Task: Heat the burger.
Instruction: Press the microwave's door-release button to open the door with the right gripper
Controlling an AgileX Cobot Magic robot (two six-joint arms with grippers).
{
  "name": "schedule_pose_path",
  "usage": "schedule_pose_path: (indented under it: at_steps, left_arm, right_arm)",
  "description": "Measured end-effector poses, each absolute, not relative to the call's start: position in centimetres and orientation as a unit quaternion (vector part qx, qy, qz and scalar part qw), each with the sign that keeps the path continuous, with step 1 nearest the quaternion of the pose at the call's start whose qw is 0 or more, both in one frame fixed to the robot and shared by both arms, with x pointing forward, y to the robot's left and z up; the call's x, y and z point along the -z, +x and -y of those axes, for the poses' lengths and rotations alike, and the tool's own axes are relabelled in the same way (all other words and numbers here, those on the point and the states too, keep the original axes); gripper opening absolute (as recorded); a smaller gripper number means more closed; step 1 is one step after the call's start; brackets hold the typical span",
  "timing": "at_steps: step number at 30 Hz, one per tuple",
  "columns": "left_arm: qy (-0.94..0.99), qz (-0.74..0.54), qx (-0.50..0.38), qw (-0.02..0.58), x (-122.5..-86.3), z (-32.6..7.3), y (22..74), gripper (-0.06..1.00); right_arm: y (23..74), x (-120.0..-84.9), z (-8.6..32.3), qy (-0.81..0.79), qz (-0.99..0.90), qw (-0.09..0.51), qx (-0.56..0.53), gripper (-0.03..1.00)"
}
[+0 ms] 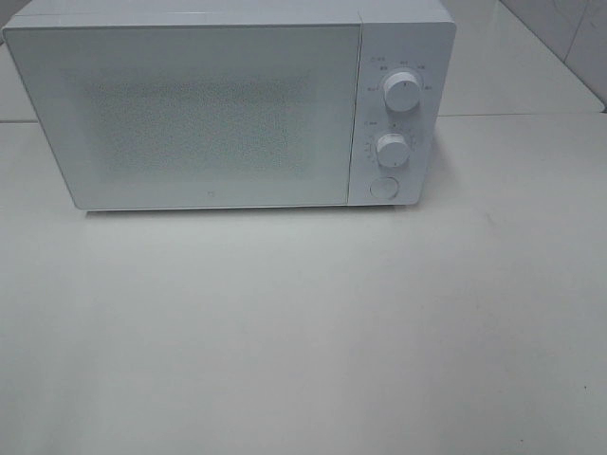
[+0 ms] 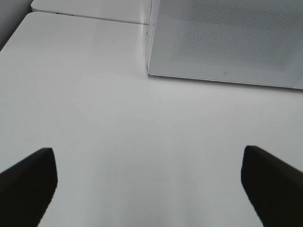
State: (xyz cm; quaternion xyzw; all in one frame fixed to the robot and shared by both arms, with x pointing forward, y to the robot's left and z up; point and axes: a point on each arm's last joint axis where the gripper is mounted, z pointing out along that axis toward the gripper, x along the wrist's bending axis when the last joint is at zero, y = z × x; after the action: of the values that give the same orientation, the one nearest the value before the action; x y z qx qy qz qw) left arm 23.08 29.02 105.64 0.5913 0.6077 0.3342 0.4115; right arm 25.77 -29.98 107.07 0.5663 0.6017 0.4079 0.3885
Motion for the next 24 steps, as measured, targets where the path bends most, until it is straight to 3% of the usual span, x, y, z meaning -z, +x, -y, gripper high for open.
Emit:
schedule_pose_path:
  at_steps: [24]
  left_arm:
    - [0.591,-0.608,-0.334,0.412,-105.6,-29.0,23.1,0.97]
  right_arm:
    - [37.5,-106.8,28.8,0.566,-0.617,0.374,-0.398,0.72]
